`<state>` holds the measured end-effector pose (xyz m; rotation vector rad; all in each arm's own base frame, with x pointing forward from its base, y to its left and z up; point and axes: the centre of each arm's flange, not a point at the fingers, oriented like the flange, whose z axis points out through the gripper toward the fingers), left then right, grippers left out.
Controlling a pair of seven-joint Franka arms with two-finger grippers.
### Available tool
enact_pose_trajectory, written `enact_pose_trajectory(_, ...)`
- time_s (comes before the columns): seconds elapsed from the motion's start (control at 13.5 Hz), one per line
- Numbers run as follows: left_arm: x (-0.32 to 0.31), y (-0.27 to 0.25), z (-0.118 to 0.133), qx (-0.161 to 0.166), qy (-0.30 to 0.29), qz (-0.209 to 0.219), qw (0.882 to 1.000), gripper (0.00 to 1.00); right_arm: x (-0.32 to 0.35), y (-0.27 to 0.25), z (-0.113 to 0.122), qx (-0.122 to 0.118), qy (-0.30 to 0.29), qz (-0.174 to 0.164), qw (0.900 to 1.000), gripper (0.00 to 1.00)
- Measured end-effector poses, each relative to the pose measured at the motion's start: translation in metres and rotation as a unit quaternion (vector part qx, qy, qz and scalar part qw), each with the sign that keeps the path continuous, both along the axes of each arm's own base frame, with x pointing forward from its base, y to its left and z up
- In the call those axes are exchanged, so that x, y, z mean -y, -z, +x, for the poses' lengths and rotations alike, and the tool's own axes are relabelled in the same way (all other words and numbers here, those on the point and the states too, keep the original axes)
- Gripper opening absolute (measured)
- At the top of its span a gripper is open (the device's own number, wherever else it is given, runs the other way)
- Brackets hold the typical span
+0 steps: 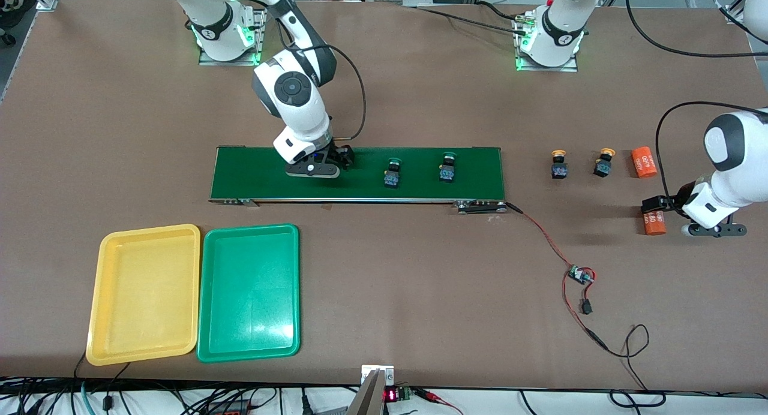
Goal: Sort buttons by color to trays
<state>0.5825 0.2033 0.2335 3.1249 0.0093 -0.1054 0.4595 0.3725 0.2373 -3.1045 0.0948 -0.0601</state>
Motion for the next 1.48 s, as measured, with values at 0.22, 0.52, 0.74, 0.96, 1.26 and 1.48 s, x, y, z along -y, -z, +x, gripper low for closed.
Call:
enact_pose_trajectory(0.22, 0.004, 0.025, 0.002, -0.011, 0.023, -0.003, 1.000, 1.00, 0.000, 0.002, 0.000, 0.000, 0.001, 0.000, 1.000, 1.00)
enact_pose_trajectory(0.52, -0.005, 0.044, 0.001, -0.024, 0.056, 0.022, 0.998, 1.00, -0.001, -0.001, 0.002, 0.002, 0.001, 0.001, 1.000, 1.00)
enact_pose_trajectory(0.74, -0.010, 0.044, 0.007, -0.018, 0.053, 0.021, 0.998, 1.00, -0.001, -0.001, 0.002, 0.002, 0.001, 0.001, 1.000, 1.00)
enact_pose_trajectory(0.96, -0.012, 0.048, 0.013, -0.015, 0.052, 0.019, 0.998, 0.96, -0.001, -0.002, 0.003, 0.004, 0.003, 0.002, 1.000, 1.00)
enact_pose_trajectory(1.26, -0.012, 0.055, 0.016, -0.011, 0.053, 0.015, 0.998, 0.84, 0.001, -0.026, 0.009, 0.018, 0.021, 0.013, 1.000, 1.00)
enact_pose_trajectory(1.48, -0.011, 0.053, 0.019, -0.006, 0.054, 0.016, 0.998, 0.49, 0.006, -0.048, 0.013, 0.023, 0.027, 0.016, 0.999, 1.00)
